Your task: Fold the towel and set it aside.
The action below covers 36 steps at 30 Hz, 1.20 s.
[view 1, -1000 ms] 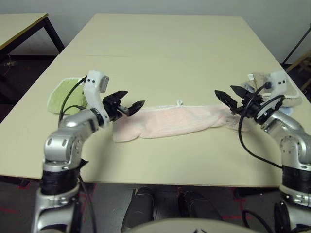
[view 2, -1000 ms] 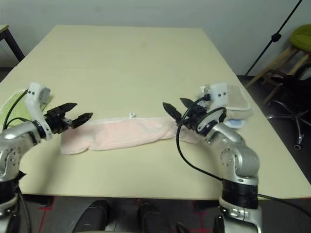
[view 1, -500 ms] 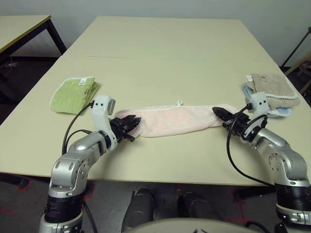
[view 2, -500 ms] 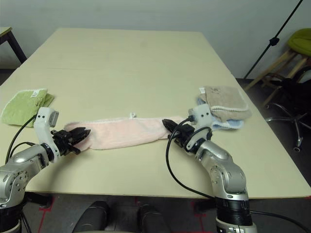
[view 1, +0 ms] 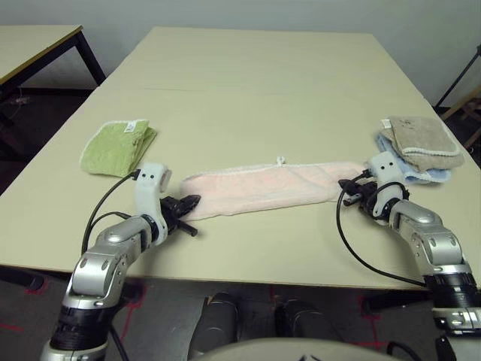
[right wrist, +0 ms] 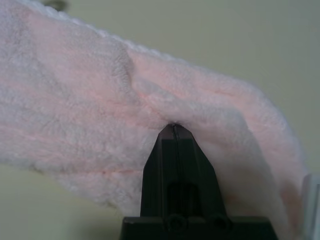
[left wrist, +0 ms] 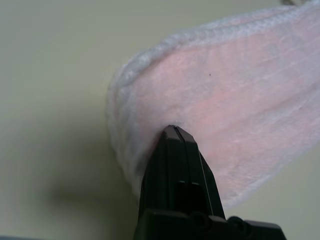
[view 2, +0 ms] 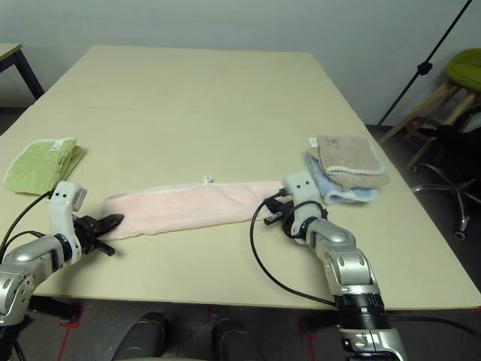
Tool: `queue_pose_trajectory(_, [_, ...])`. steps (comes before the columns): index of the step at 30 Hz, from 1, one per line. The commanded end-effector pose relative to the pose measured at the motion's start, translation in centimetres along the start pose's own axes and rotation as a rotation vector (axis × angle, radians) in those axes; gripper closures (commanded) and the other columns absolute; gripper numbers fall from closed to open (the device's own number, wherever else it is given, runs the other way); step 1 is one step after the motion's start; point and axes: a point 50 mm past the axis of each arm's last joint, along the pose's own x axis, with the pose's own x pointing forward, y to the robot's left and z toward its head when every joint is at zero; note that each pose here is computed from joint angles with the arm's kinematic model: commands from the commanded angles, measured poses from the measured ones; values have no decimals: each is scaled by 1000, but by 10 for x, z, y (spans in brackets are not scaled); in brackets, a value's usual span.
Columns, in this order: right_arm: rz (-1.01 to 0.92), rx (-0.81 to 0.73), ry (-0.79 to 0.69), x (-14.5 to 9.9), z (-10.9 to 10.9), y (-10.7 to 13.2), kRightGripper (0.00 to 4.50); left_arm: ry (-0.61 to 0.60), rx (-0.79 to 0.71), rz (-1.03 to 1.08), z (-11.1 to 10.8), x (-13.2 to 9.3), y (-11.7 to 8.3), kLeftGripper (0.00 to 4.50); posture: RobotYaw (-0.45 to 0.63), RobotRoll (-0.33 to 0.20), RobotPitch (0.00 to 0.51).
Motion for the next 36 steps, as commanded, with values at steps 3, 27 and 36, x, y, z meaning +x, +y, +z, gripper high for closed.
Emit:
queue_pose_trajectory(3, [11, -36, -16, -4, 3, -13, 4500, 29, 52, 14, -4, 7, 11, 4483, 125, 0, 69])
queue_pose_trajectory(27, [-18, 0, -83, -8, 15, -43, 4500, -1, 172, 49, 16, 22, 63, 4483, 108, 0, 65])
queue_pose_trajectory(36, [-31, 536, -281, -41, 62, -42, 3137, -320, 177, -186, 73, 2, 46, 2839, 114, 0, 86])
